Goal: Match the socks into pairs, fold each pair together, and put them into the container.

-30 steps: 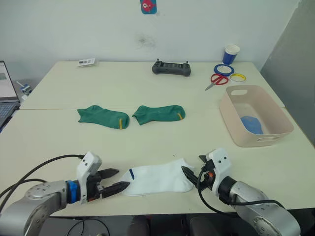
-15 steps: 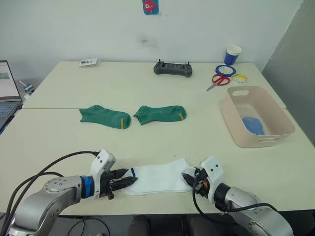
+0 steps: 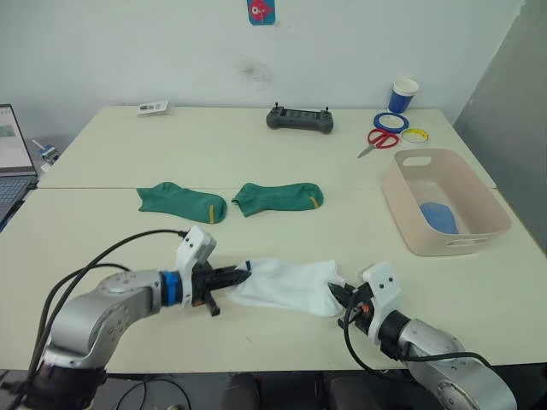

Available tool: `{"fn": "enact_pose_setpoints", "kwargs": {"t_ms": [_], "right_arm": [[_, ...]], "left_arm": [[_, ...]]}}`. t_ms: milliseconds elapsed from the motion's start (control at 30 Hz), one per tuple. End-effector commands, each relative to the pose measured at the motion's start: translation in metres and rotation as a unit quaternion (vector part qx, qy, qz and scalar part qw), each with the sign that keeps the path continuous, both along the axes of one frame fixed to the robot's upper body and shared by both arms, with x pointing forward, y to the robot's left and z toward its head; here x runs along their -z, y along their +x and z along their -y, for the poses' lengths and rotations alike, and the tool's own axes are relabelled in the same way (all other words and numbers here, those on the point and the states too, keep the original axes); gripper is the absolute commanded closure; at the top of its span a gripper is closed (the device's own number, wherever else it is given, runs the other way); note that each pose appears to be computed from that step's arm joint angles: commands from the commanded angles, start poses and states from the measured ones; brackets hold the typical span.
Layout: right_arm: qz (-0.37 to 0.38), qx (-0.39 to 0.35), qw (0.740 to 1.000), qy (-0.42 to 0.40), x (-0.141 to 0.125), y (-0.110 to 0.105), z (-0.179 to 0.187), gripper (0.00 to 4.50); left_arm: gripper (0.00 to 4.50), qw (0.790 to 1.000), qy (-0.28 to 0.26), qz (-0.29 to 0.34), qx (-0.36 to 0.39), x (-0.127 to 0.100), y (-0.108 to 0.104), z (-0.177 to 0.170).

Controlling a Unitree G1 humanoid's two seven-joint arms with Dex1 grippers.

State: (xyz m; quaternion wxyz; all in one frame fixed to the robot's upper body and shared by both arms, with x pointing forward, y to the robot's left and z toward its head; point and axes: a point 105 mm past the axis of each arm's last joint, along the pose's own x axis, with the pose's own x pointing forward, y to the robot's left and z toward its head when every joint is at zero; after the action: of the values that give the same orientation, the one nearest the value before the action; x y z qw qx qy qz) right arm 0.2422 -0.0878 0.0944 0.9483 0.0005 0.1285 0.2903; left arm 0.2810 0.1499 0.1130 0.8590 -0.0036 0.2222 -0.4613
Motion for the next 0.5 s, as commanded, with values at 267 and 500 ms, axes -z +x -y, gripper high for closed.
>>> {"fn": "enact_pose_setpoints", "kwargs": {"t_ms": [267,500], "right_arm": [[0.000,0.031,0.999,-0.032,0.009,0.024,0.006,4.50],[-0.007,0.046,0.999,-0.029,0.007,0.023,0.016,3.96]], "left_arm": [[4.47,0.997,0.068,-0.025,-0.008,0.033,0.007,-0.010],[4.25,0.998,0.060,-0.012,-0.024,0.031,0.009,-0.011]]}}
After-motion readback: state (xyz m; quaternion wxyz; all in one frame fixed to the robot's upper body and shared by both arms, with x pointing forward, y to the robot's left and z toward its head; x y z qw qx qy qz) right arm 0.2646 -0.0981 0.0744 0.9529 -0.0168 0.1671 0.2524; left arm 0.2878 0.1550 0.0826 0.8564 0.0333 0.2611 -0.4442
